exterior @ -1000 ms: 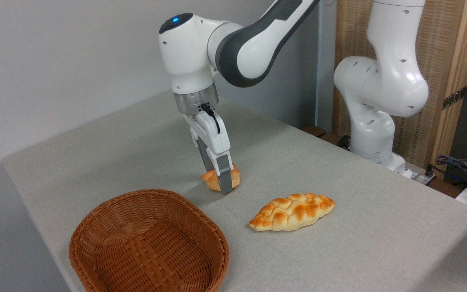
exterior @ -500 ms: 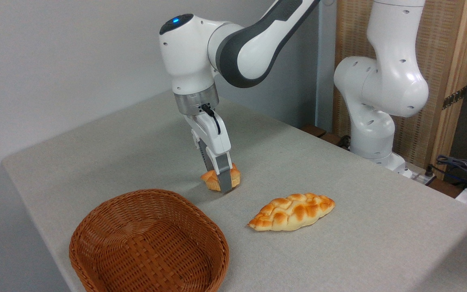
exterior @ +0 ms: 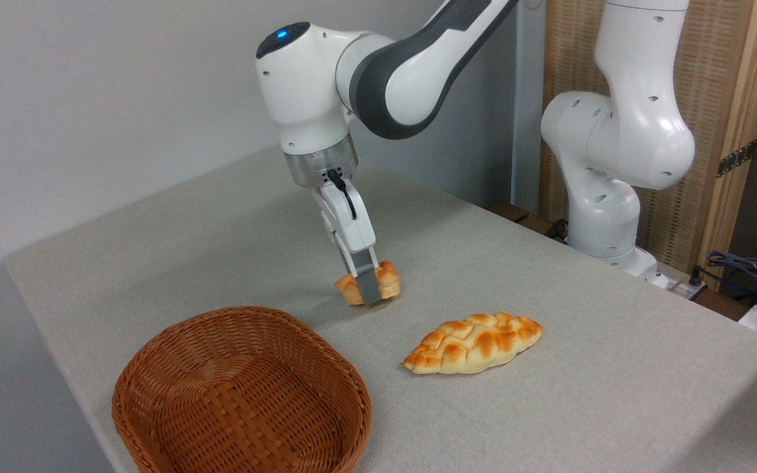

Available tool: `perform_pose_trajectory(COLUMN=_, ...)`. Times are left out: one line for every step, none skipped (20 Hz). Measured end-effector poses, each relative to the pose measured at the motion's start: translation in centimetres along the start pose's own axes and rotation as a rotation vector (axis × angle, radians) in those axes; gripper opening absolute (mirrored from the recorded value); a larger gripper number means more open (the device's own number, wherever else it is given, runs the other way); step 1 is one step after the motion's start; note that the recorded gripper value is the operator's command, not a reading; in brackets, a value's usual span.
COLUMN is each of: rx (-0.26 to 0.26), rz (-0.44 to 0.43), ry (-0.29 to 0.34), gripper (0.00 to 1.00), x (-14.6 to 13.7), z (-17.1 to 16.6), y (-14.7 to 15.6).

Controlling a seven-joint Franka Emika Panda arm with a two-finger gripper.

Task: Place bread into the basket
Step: 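Lift the bun and carry it over the wicker basket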

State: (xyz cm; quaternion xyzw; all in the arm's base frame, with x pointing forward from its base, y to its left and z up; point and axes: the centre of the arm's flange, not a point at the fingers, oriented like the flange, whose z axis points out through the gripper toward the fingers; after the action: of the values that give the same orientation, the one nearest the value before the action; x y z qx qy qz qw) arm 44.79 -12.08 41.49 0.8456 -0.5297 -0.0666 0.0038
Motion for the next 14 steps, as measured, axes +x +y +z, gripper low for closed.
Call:
perform_pose_trajectory(rx=-0.007, rz=0.002, ry=0.0, gripper=0.34, x=-0.4, z=-0.8, y=-0.5)
perform_pose_trajectory(rx=-0.007, rz=-0.003, ry=0.013, gripper=0.34, x=-0.7, z=-1.9, y=-1.1)
perform_pose_trajectory(rx=-0.006, rz=-0.014, ry=0.038, gripper=0.34, x=-0.9, z=-3.1, y=-1.6)
perform_pose_trajectory(rx=-0.006, rz=-0.032, ry=0.073, gripper=0.34, x=-1.0, z=-4.2, y=-2.2)
perform_pose_trajectory(rx=-0.01, rz=-0.052, ry=0.115, gripper=0.34, x=-1.1, z=-5.3, y=-2.7)
perform_pose_trajectory(rx=-0.009, rz=-0.07, ry=0.163, gripper=0.34, x=-1.0, z=-6.4, y=-3.2)
perform_pose_trajectory(rx=-0.001, rz=-0.088, ry=0.219, gripper=0.34, x=-0.8, z=-7.5, y=-3.6)
perform_pose_trajectory(rx=0.01, rz=-0.108, ry=0.273, gripper=0.34, x=-0.6, z=-8.4, y=-4.2)
perform_pose_trajectory(rx=0.025, rz=-0.137, ry=0.335, gripper=0.34, x=-0.7, z=-9.4, y=-5.0)
perform_pose_trajectory(rx=0.044, rz=-0.168, ry=0.389, gripper=0.34, x=-1.0, z=-10.2, y=-5.9)
perform_pose_trajectory(rx=0.074, rz=-0.198, ry=0.438, gripper=0.35, x=-1.4, z=-10.8, y=-7.0)
perform_pose_trajectory(rx=0.106, rz=-0.22, ry=0.47, gripper=0.34, x=-1.6, z=-11.0, y=-8.0)
perform_pose_trajectory(rx=0.133, rz=-0.238, ry=0.49, gripper=0.35, x=-1.6, z=-10.6, y=-9.0)
perform_pose_trajectory(rx=0.153, rz=-0.254, ry=0.499, gripper=0.35, x=-1.4, z=-9.7, y=-10.0)
